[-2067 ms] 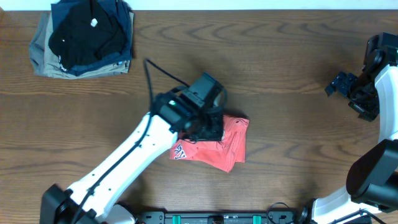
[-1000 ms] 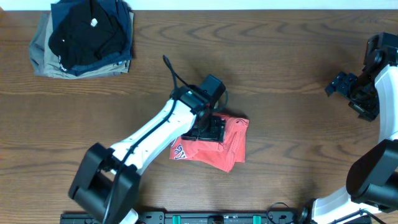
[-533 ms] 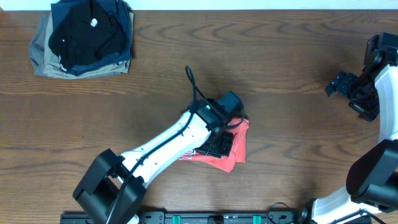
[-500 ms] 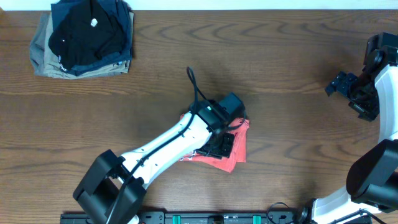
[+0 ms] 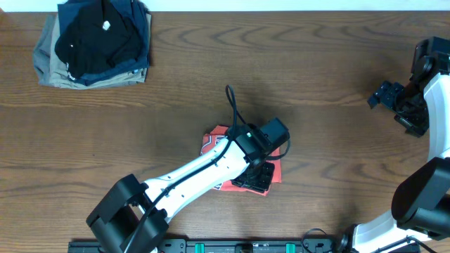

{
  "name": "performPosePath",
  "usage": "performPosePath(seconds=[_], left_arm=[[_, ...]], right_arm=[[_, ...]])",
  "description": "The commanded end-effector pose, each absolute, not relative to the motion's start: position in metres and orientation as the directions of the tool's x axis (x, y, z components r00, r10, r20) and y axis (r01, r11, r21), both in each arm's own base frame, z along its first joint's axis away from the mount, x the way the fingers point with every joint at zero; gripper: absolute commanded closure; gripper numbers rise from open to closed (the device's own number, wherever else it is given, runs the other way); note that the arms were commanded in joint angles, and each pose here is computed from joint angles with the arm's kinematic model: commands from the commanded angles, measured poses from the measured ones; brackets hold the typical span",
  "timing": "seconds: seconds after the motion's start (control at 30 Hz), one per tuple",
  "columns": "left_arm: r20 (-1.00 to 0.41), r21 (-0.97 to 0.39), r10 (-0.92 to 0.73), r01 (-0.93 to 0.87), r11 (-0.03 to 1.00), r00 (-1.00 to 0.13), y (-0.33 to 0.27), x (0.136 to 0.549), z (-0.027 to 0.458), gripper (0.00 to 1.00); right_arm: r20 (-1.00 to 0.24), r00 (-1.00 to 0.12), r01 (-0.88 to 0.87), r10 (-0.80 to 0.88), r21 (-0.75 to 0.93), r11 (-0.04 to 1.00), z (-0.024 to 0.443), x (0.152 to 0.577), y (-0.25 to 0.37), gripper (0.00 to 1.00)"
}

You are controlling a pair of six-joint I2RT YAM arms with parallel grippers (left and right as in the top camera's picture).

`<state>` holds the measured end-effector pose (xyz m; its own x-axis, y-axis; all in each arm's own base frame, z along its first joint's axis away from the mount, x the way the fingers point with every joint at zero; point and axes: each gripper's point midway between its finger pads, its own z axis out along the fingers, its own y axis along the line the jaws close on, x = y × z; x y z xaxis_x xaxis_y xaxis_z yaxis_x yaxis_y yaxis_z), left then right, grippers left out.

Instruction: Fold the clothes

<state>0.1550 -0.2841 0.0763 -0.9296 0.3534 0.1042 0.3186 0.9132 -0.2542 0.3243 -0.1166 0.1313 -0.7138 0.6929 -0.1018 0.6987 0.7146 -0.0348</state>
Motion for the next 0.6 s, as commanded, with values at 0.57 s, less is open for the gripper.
performPosePath(seconds=[0.57], left_arm=[[-0.065,-0.449,0.415,0.398,0.8,-0.908,-0.323,0.166,0.141,0.6]], right_arm=[[-0.113,-0.714,0.698,0.691,-0.031,0.715,0.135,0.324,-0.119,0.01]])
